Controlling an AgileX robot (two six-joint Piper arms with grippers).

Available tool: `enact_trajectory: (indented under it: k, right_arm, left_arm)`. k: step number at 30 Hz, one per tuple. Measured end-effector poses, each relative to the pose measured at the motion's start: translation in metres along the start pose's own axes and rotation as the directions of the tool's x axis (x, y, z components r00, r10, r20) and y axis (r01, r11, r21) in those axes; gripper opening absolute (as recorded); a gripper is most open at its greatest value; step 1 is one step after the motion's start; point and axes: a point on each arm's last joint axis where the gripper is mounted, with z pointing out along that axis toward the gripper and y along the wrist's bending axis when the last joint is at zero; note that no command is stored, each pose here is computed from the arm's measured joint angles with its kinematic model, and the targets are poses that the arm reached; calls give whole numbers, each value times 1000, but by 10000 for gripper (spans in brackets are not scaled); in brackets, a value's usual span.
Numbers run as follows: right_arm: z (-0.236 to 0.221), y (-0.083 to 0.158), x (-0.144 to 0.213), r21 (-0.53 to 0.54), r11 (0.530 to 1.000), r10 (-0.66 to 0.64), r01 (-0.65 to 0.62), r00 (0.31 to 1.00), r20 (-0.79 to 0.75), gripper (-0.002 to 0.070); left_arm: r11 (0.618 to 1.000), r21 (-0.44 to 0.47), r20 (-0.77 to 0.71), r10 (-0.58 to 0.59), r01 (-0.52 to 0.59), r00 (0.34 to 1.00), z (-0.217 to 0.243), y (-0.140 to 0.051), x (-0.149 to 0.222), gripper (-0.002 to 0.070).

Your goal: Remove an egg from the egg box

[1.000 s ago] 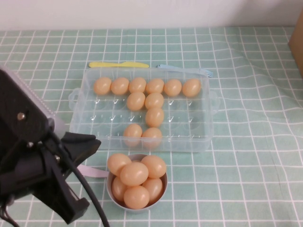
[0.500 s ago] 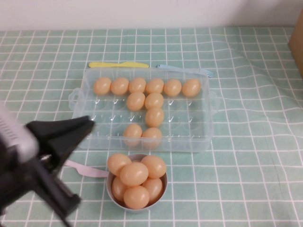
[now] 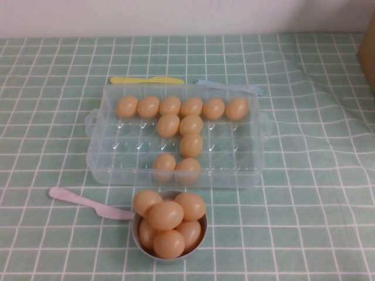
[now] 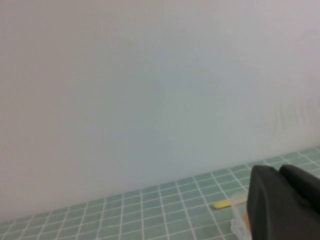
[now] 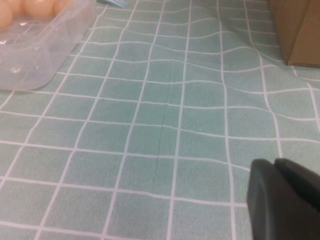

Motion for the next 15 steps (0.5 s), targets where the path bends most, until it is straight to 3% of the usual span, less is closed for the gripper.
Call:
enact_trajectory:
  k: [4, 15]
  right_arm:
    - [0, 0, 0, 0, 1000, 0, 0, 1000, 0, -17]
    - [0, 0, 0, 0, 1000, 0, 0, 1000, 0, -17]
  left_arm:
    - [997, -65, -19, -44, 43, 999, -9, -2, 30, -2]
    - [995, -57, -278, -99, 87, 955, -13, -8, 70, -2]
